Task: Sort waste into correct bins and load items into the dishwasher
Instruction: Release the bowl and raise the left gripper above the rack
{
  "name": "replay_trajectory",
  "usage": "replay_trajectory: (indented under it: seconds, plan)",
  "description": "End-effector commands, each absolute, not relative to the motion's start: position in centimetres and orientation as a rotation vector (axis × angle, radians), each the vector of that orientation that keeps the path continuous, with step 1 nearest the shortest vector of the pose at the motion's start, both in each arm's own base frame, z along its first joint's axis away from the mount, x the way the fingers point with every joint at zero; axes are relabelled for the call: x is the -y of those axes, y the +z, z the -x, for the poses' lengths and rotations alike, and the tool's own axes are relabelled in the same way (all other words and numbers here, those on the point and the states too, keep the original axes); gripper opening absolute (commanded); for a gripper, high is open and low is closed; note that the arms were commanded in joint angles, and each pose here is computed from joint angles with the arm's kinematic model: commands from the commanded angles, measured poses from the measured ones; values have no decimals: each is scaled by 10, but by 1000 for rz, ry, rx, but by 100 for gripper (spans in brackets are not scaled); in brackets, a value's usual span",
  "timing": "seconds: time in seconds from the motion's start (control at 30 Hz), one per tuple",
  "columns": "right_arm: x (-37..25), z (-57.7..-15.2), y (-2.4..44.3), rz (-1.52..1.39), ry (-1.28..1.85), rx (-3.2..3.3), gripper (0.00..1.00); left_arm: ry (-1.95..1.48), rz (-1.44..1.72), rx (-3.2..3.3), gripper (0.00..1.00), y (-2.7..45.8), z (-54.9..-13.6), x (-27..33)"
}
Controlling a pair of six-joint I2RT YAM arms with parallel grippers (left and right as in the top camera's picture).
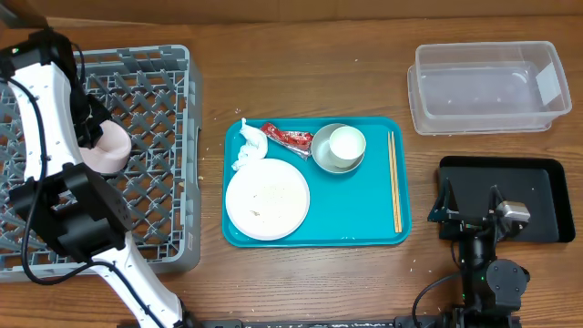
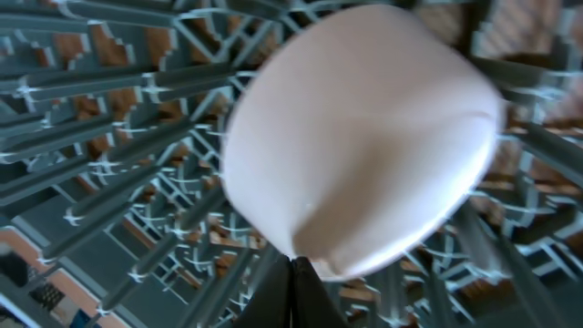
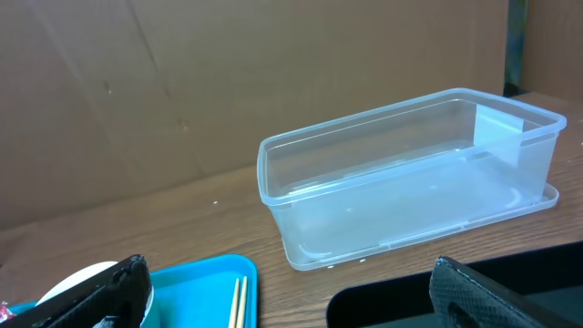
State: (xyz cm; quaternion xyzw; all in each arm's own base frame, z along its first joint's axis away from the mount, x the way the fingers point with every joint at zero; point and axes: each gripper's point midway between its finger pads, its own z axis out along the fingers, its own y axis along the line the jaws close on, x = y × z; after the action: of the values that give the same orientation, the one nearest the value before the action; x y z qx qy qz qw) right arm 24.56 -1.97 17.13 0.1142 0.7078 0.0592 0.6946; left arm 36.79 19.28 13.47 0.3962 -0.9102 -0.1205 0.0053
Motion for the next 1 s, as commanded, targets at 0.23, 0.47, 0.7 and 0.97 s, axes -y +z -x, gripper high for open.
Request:
replay_trajectory:
  seconds: [0.23,0.47,0.7,0.97]
  plan:
    - [20,-246,170,-248,127,-1576,100,-442,-1386,2700,4,121,-340,-220]
    - [20,-246,170,-248,127,-1576,100,-108,-1435,2810,4,154,-353,-199]
    - [20,-246,170,-248,127,-1576,100,204,-1004,3200,4,196,-403,-134]
    - [20,-246,170,-248,127,-1576,100,-179,-1040,2989,4,132,-396,-153]
